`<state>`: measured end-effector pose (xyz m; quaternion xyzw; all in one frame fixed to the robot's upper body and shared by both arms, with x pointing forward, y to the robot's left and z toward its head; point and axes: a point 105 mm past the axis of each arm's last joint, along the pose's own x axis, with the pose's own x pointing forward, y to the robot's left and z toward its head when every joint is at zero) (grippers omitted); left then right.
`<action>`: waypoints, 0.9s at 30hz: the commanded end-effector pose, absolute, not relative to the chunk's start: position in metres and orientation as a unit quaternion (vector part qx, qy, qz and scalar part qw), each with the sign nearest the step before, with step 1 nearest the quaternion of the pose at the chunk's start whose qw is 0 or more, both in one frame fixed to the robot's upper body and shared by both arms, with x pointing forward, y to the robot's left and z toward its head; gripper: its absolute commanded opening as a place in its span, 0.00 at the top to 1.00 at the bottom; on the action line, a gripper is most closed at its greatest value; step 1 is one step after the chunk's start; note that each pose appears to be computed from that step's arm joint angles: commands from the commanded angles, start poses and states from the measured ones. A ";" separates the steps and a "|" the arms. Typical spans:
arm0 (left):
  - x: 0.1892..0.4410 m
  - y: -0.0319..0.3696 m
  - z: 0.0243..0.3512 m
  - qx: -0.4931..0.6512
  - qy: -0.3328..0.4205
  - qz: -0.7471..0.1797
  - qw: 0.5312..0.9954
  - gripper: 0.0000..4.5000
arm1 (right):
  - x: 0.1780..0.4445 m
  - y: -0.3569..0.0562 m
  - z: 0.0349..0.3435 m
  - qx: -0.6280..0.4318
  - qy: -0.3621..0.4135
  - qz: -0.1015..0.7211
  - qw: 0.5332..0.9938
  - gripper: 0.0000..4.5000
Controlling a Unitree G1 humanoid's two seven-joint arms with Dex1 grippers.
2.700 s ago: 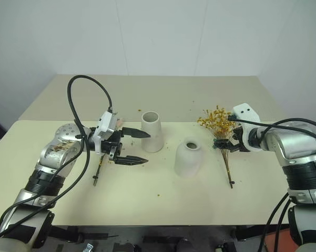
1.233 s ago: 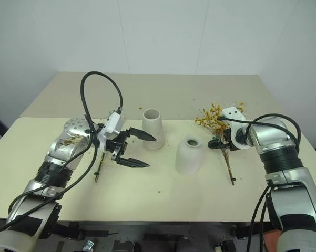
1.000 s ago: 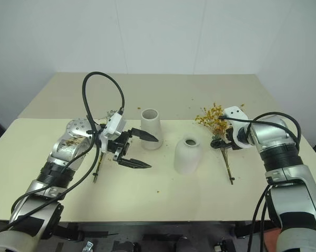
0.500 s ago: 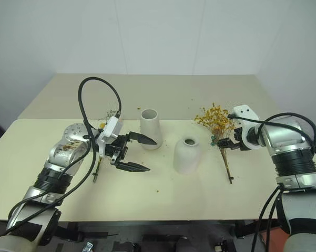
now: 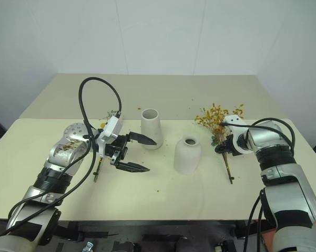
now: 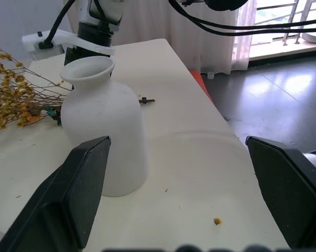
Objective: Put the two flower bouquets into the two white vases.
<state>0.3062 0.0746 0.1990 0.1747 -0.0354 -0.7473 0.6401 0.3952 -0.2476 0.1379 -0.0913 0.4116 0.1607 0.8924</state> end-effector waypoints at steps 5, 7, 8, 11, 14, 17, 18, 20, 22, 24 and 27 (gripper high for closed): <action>0.304 0.077 0.214 0.179 -0.058 -0.747 0.638 0.00 | 0.403 -0.246 0.158 -0.099 0.384 0.157 0.904 1.00; 0.304 0.076 0.215 0.179 -0.061 -0.747 0.637 0.00 | 0.403 -0.246 0.159 -0.100 0.381 0.153 0.906 1.00; 0.305 0.076 0.215 0.179 -0.062 -0.747 0.637 0.00 | 0.404 -0.247 0.160 -0.100 0.378 0.151 0.908 1.00; 0.305 0.076 0.216 0.179 -0.063 -0.747 0.637 0.00 | 0.405 -0.247 0.163 -0.097 0.371 0.145 0.912 1.00; 0.304 0.078 0.218 0.177 -0.064 -0.746 0.638 0.00 | 0.407 -0.252 0.176 -0.099 0.342 0.124 0.926 1.00; 0.305 0.081 0.219 0.174 -0.064 -0.740 0.647 0.00 | 0.411 -0.258 0.205 -0.096 0.270 0.088 0.954 1.00; 0.305 0.083 0.219 0.172 -0.064 -0.737 0.650 0.00 | 0.412 -0.258 0.216 -0.089 0.239 0.080 0.964 1.00; 0.305 0.086 0.220 0.167 -0.064 -0.731 0.658 0.00 | 0.411 -0.259 0.242 -0.067 0.152 0.053 0.985 1.00; 0.304 0.089 0.221 0.163 -0.062 -0.726 0.665 0.00 | 0.402 -0.259 0.267 -0.051 0.036 0.024 0.998 1.00; 0.303 0.091 0.220 0.162 -0.058 -0.724 0.668 0.00 | 0.387 -0.256 0.284 -0.027 -0.065 0.011 0.997 1.00; 0.300 0.091 0.220 0.156 -0.054 -0.724 0.670 0.00 | 0.361 -0.244 0.300 0.010 -0.181 0.027 0.983 1.00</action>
